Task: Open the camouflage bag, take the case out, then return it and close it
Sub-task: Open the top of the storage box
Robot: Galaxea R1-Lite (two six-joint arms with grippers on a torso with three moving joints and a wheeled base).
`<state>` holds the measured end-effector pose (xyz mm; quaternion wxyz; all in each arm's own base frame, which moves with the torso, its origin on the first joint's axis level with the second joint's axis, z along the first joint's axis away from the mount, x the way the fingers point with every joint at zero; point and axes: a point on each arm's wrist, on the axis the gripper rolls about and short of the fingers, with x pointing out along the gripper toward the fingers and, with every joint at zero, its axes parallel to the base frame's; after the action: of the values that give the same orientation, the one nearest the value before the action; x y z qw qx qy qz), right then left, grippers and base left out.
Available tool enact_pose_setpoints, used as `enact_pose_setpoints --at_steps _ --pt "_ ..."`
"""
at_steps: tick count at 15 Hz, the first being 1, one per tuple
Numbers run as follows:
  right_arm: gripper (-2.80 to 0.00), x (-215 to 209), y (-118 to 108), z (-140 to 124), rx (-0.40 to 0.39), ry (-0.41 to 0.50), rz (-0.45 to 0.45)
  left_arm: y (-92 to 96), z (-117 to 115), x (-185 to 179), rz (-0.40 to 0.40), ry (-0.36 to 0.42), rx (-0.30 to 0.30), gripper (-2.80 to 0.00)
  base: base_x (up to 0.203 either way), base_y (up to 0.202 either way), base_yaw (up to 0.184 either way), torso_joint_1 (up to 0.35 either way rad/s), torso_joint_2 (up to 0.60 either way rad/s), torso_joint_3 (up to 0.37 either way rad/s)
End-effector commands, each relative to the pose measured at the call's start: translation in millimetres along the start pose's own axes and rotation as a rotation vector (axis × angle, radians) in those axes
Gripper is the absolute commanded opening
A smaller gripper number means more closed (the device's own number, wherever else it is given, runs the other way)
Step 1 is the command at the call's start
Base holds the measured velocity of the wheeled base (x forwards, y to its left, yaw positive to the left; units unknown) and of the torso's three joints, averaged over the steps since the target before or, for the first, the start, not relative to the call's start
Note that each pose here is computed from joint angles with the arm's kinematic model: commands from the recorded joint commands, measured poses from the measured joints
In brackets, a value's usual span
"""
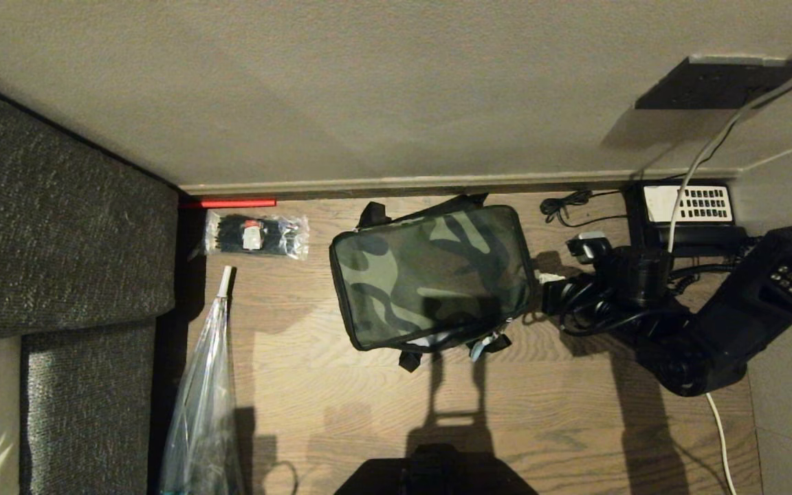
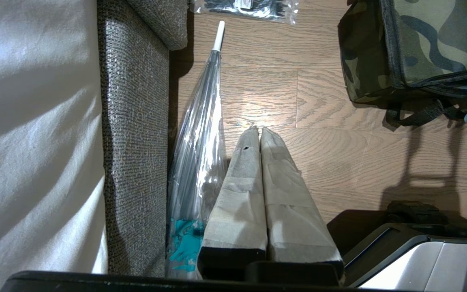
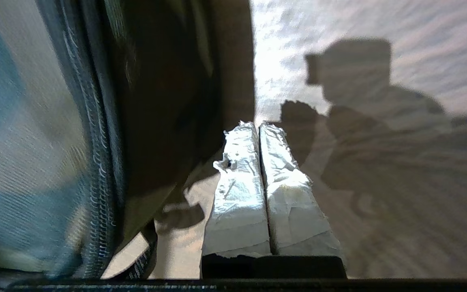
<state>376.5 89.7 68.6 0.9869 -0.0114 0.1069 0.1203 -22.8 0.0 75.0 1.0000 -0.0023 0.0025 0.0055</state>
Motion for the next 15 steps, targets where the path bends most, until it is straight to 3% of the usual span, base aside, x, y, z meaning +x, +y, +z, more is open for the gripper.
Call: enact_pose_setpoints --at_steps 1,8,15 --pt "-2.8 17.7 14.6 -23.9 -0.006 0.034 0.016 0.0 -0.9 0.1 0.001 0.001 -0.001 -2.8 0.0 0.0 0.0 0.0 0.0 0.0" --pt "-2.8 28.7 17.8 -5.3 -0.029 -0.093 -0.035 0.0 -0.9 0.1 0.001 0.001 -0.001 -2.8 0.0 0.0 0.0 0.0 0.0 0.0" --pt "-2.8 17.0 45.7 -21.6 0.027 0.013 0.032 0.0 -0.9 0.1 0.001 0.001 -0.001 -2.8 0.0 0.0 0.0 0.0 0.0 0.0"
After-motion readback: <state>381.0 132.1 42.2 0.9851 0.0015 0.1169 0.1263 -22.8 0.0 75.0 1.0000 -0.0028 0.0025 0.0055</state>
